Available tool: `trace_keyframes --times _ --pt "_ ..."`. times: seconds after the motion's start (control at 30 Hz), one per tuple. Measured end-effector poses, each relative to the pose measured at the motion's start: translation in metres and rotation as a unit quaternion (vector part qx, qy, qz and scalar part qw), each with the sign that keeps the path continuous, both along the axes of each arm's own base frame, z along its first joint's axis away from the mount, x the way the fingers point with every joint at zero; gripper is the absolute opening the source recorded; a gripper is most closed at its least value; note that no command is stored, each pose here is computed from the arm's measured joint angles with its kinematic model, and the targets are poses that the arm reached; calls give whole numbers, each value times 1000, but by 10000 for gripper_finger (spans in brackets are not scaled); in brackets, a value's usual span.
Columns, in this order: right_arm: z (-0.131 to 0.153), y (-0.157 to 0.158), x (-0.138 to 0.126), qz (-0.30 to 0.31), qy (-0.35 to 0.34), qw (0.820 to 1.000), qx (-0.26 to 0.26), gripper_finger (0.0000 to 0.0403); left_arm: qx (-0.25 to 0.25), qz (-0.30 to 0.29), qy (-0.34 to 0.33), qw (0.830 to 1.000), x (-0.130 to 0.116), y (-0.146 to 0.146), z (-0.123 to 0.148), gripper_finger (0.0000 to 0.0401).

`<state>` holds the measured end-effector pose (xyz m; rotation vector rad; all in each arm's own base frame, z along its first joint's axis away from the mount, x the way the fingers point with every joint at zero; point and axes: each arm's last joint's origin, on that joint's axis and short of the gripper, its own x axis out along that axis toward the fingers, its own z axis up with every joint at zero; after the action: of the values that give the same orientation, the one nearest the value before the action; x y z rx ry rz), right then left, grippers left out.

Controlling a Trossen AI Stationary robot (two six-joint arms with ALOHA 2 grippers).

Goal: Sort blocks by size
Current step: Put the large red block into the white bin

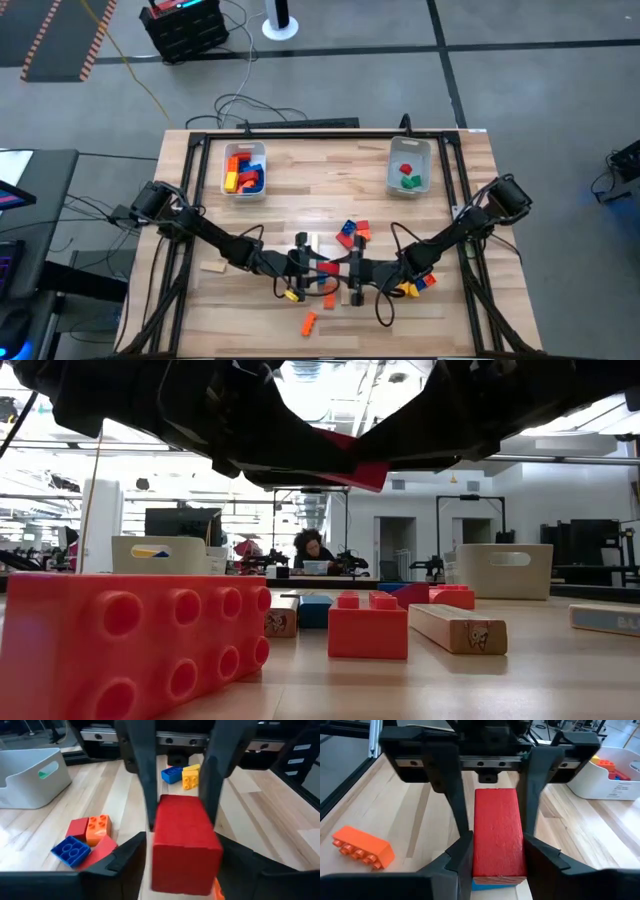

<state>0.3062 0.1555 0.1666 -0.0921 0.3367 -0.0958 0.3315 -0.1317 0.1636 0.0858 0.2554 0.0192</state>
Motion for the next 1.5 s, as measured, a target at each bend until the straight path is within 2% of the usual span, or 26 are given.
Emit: trace_keyframes --times 0.17,0.3,0.4,0.6,0.67,0.73,0.87,1.0,1.07,1.2,1.3,1.4,1.5 --pt "0 0 0 0 -1 1000 0 176 1 4 7 1000 1 4 -1 126" --pt "-1 -1 0 -3 5 1000 0 193 -5 10 10 1000 1 5 -2 124" --pt "-1 -2 -8 -9 41 999 -6 209 10 25 36 999 -1 8 -4 124" --pt "16 -5 -33 -58 86 995 -1 224 65 140 92 984 -22 23 14 124" --pt "18 -4 -39 -76 81 994 -4 224 85 197 107 971 -33 30 24 124" --pt "16 -3 -42 -85 75 994 -7 223 106 265 124 950 -49 39 30 124" --pt "5 -1 -39 -87 78 993 -5 221 141 411 147 888 -88 64 34 124" --pt "-6 0 -33 -87 77 993 -4 221 137 501 148 842 -125 86 36 127" --pt "-7 0 -30 -86 73 994 -3 221 135 530 138 826 -137 94 33 128" --pt "-4 -1 -25 -74 73 995 4 221 137 566 144 800 -153 111 20 130" --pt "-3 -3 -23 -73 73 995 8 221 129 579 170 787 -157 121 4 131" --pt "-3 -3 -23 -72 73 995 6 221 116 576 202 784 -157 128 -10 131" --pt "-2 -4 -22 -70 72 995 1 221 116 574 204 784 -154 132 -14 132"
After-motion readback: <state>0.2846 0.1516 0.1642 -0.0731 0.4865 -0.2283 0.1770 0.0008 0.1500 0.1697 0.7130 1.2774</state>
